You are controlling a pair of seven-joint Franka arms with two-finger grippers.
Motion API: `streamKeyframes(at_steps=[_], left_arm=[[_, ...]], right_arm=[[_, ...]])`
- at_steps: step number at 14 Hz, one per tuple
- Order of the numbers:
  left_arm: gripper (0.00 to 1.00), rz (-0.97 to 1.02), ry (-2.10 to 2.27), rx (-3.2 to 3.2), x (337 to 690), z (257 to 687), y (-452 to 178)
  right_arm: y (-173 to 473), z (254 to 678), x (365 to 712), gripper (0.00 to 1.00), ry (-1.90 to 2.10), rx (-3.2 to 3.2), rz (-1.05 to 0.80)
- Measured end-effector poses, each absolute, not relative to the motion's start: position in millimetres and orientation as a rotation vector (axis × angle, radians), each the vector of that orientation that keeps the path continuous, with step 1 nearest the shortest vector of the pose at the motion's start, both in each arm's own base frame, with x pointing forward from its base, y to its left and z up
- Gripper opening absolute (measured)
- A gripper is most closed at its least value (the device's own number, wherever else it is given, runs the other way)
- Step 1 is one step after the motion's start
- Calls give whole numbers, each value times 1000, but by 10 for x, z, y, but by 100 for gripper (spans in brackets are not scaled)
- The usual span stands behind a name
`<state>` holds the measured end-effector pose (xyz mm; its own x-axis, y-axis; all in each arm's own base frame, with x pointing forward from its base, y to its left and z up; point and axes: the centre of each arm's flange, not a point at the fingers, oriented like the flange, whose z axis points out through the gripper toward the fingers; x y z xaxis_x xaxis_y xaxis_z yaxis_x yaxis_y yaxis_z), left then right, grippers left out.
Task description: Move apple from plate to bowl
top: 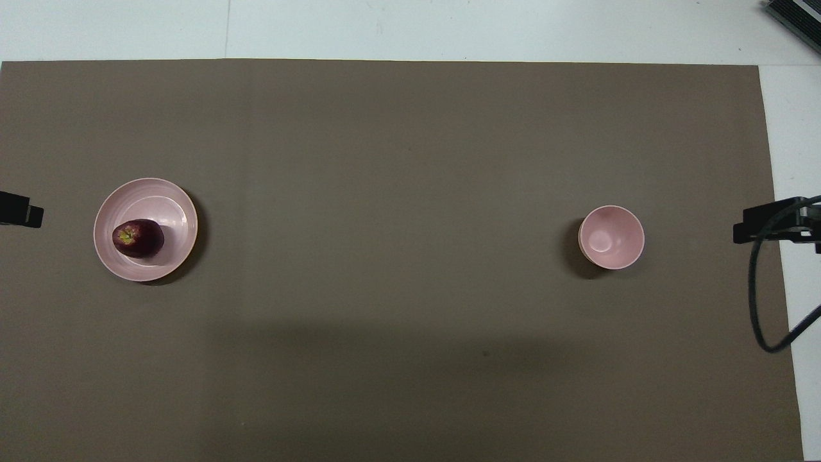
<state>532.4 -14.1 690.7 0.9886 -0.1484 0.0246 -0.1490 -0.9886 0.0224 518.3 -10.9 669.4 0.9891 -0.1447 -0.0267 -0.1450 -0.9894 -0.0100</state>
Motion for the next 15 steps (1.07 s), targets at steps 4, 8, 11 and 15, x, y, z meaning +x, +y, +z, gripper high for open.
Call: streamKeyframes(at_steps=[4, 8, 11, 15], left_arm=[[100, 37, -233, 3109, 5323, 6909, -142], [100, 75, -225, 3110, 5364, 6886, -119], [100, 69, -219, 3110, 5419, 6684, -107], [100, 70, -199, 3112, 5560, 6068, -53]], right_arm=[[-109, 6694, 5183, 100, 227, -3121, 41], [-109, 6694, 5183, 100, 227, -3121, 41], [-109, 6694, 5183, 100, 227, -3121, 41], [-109, 6694, 5183, 100, 227, -3121, 41]])
